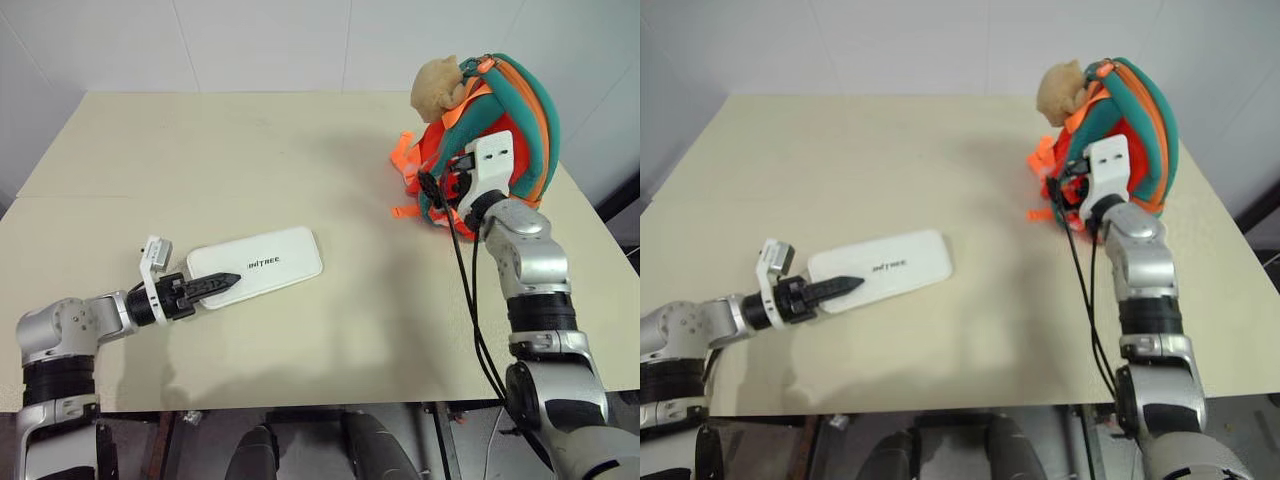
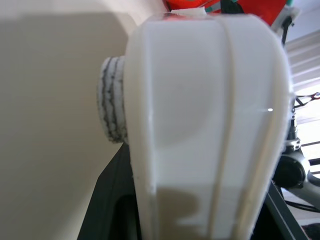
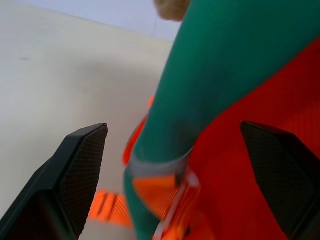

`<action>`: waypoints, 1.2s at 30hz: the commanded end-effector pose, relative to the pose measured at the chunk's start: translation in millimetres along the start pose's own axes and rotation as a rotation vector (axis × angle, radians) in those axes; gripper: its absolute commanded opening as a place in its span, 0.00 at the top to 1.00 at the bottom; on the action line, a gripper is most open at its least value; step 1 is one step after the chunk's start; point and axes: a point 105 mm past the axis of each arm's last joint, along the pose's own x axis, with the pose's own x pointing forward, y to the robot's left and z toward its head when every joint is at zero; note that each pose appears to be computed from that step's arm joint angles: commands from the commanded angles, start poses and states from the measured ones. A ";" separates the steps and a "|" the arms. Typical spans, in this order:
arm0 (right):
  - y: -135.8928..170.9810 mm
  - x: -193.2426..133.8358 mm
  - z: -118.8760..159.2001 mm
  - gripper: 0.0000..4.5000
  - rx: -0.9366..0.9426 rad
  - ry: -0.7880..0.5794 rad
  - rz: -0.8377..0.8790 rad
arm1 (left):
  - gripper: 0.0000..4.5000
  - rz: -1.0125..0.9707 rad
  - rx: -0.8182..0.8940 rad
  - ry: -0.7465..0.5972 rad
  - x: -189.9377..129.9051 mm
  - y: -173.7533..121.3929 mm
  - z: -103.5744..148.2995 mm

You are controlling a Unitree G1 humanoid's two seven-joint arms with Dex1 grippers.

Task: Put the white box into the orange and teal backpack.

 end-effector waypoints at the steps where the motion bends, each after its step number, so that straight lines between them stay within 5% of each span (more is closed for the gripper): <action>1: -0.8 12.1 19.6 0.00 -0.004 -0.084 -0.051 | 0.70 -0.007 0.029 -0.040 -5.8 -8.0 2.5; 8: 1.2 35.4 26.1 0.00 0.081 -0.129 -0.115 | 0.70 -0.015 0.024 -0.060 -0.6 -10.2 -4.3; 11: 0.9 39.1 30.3 0.13 0.087 -0.158 -0.132 | 0.70 -0.023 0.027 -0.061 3.3 -11.3 -6.5; 18: 5.3 38.8 31.5 0.67 0.070 -0.195 -0.089 | 0.70 -0.025 0.040 -0.079 3.6 -10.8 -4.9; 23: 28.5 37.7 46.7 1.00 0.121 -0.277 0.089 | 0.70 -0.029 0.063 -0.097 1.4 -11.0 -0.6; 30: 83.8 2.7 85.9 1.00 0.227 -0.364 0.652 | 0.70 0.021 0.195 -0.205 -27.8 -6.2 25.5; 36: 117.3 -73.2 103.2 1.00 0.385 -0.248 1.137 | 0.70 0.122 0.257 -0.328 -69.0 4.9 40.8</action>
